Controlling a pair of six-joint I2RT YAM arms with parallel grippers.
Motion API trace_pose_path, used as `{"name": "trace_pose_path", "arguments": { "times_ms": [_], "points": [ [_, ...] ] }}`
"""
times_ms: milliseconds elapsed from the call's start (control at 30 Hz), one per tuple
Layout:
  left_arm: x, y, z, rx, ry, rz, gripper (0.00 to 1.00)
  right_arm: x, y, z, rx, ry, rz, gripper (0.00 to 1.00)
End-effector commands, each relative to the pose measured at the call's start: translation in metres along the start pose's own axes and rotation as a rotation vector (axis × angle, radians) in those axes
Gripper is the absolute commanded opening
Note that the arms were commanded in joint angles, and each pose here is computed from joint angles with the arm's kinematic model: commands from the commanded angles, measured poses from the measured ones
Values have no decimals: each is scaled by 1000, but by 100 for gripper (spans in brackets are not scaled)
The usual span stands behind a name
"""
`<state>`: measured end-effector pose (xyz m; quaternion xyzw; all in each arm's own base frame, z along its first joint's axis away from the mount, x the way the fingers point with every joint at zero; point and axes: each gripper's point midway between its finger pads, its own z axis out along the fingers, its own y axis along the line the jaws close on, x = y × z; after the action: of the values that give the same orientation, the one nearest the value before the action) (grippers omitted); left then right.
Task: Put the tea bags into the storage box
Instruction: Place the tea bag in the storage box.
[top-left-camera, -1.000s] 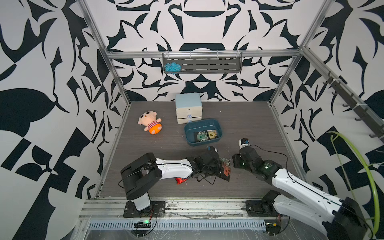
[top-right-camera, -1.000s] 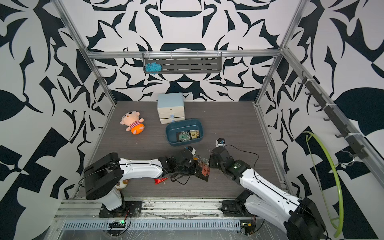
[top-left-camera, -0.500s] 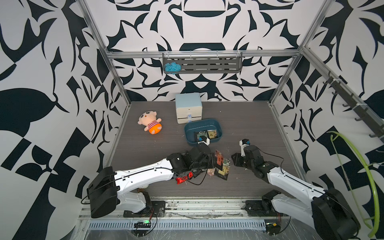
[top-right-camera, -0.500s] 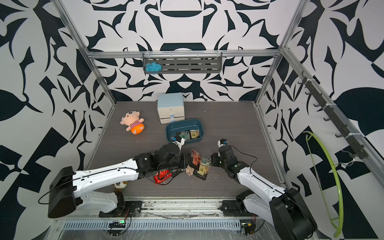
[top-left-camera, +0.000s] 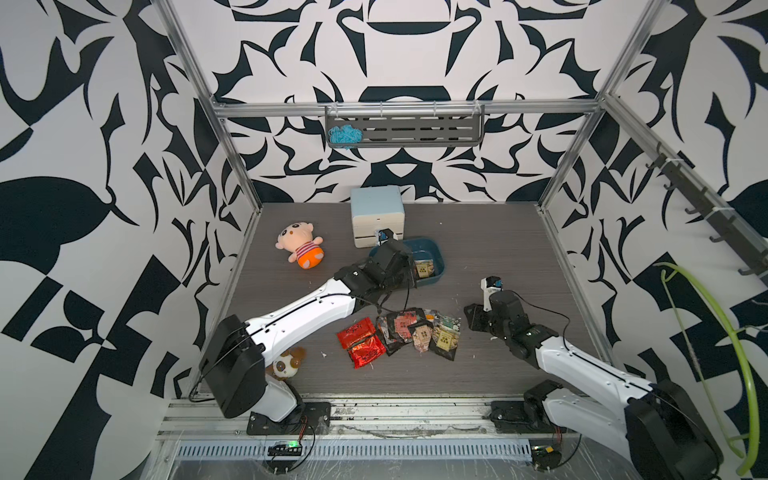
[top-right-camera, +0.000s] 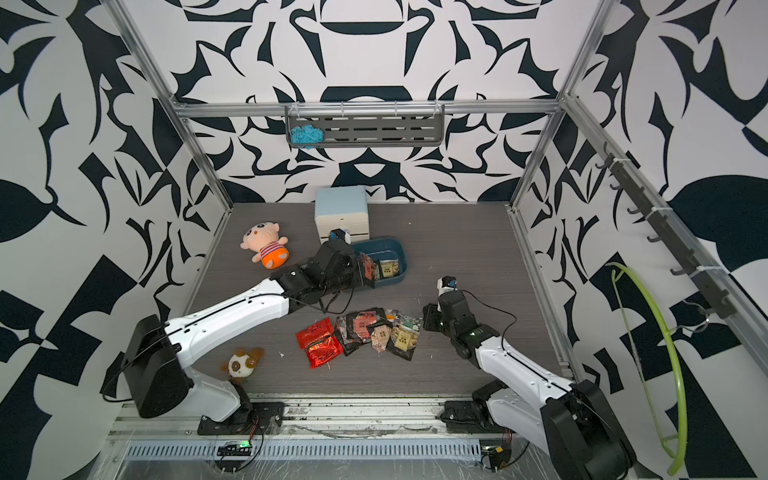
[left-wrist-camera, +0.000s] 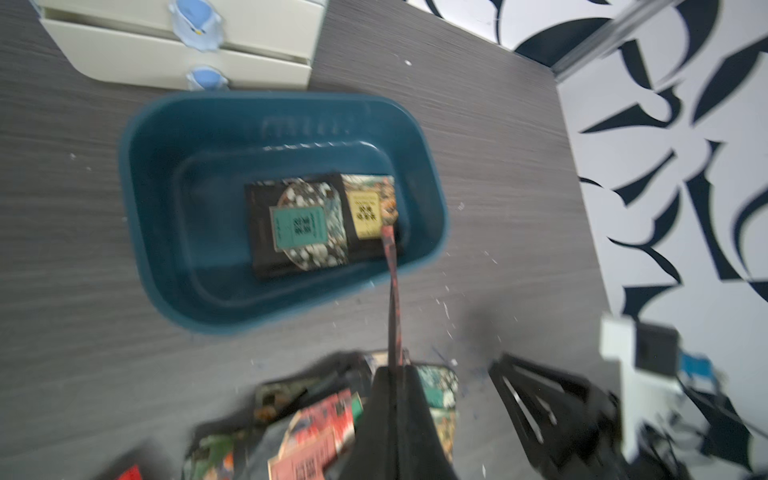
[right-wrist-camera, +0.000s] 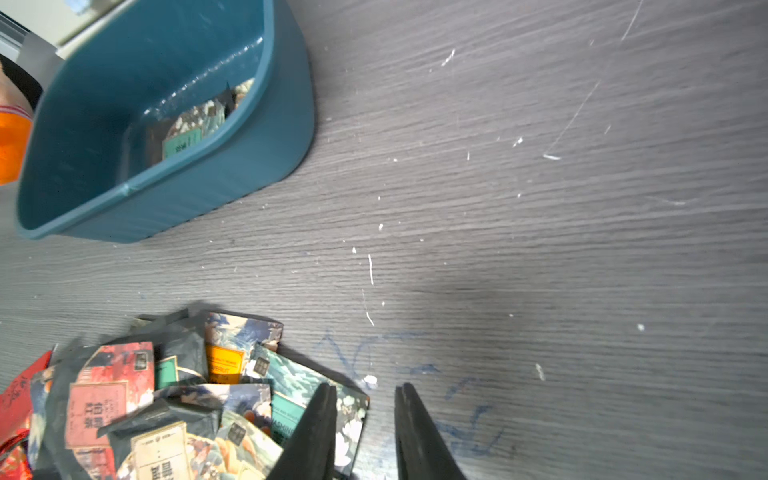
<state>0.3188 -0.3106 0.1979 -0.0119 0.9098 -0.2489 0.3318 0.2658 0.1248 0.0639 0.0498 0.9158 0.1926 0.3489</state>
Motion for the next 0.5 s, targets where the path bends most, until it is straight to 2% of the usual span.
{"name": "trace_pose_path", "arguments": {
  "times_ms": [0, 200, 467],
  "points": [
    [-11, 2, 16, 1, 29, 17, 0, -13, 5, -1, -15, -42, -16, 29],
    [-23, 12, 56, -31, 52, -16, 0, -11, 9, 2, -29, -22, -17, 29],
    [-22, 37, 96, -92, 66, -84, 0, -7, 10, 7, -35, 2, -4, 29]
  ]
}}
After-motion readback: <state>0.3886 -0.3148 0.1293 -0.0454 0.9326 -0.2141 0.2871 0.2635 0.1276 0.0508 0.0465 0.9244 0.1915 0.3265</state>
